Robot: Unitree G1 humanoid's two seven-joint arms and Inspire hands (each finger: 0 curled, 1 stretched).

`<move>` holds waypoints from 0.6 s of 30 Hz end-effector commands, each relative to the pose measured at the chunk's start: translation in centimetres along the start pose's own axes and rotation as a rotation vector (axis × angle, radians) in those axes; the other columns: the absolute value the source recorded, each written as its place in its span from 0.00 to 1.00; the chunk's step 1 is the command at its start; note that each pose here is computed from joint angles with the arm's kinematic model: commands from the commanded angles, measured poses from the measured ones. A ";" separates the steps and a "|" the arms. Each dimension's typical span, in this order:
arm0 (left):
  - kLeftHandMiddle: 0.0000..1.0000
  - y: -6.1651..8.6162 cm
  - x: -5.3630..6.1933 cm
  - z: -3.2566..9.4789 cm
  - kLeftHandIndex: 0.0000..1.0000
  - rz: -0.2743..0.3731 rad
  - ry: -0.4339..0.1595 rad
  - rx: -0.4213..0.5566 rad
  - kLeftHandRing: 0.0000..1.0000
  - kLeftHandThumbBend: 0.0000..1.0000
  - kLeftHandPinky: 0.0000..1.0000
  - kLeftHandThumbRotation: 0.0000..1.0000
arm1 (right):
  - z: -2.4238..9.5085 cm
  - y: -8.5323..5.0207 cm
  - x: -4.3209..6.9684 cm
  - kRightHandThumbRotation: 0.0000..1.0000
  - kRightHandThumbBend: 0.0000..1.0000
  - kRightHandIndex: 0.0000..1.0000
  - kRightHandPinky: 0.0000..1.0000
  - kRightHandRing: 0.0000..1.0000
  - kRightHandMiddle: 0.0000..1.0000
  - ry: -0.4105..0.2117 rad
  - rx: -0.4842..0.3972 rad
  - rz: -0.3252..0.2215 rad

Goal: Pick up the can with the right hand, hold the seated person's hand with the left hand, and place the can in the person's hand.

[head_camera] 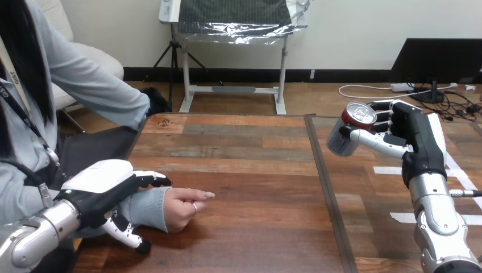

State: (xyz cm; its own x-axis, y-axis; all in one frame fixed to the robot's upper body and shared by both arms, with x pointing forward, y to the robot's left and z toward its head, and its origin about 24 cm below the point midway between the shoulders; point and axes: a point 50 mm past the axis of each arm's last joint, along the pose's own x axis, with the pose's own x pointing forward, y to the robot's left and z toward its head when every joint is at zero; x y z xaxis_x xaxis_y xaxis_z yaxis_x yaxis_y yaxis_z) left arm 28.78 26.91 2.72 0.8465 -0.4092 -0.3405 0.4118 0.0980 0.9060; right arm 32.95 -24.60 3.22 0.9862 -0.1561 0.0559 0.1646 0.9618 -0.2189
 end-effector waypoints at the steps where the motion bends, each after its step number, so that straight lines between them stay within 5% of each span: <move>1: 0.82 1.9 0.8 0.0 0.82 0.041 -0.004 0.069 0.81 1.00 0.76 0.21 | 3.8 -0.3 1.6 0.00 0.75 0.52 0.41 0.45 0.49 -0.168 0.032 -0.021; 18: 0.77 0.7 1.2 -0.5 0.77 0.034 0.054 0.096 0.77 1.00 0.74 0.17 | 3.9 -0.1 1.4 0.00 0.75 0.52 0.40 0.45 0.49 -0.185 0.027 -0.011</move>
State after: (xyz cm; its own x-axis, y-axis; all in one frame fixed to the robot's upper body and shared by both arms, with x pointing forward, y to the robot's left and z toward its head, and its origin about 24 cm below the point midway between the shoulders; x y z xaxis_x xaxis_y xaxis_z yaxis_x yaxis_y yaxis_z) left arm 29.42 27.19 2.48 0.8717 -0.3704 -0.3208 0.3652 0.0547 0.9293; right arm 32.98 -24.51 3.99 0.9849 -0.1404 0.1013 0.1594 0.9637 -0.2143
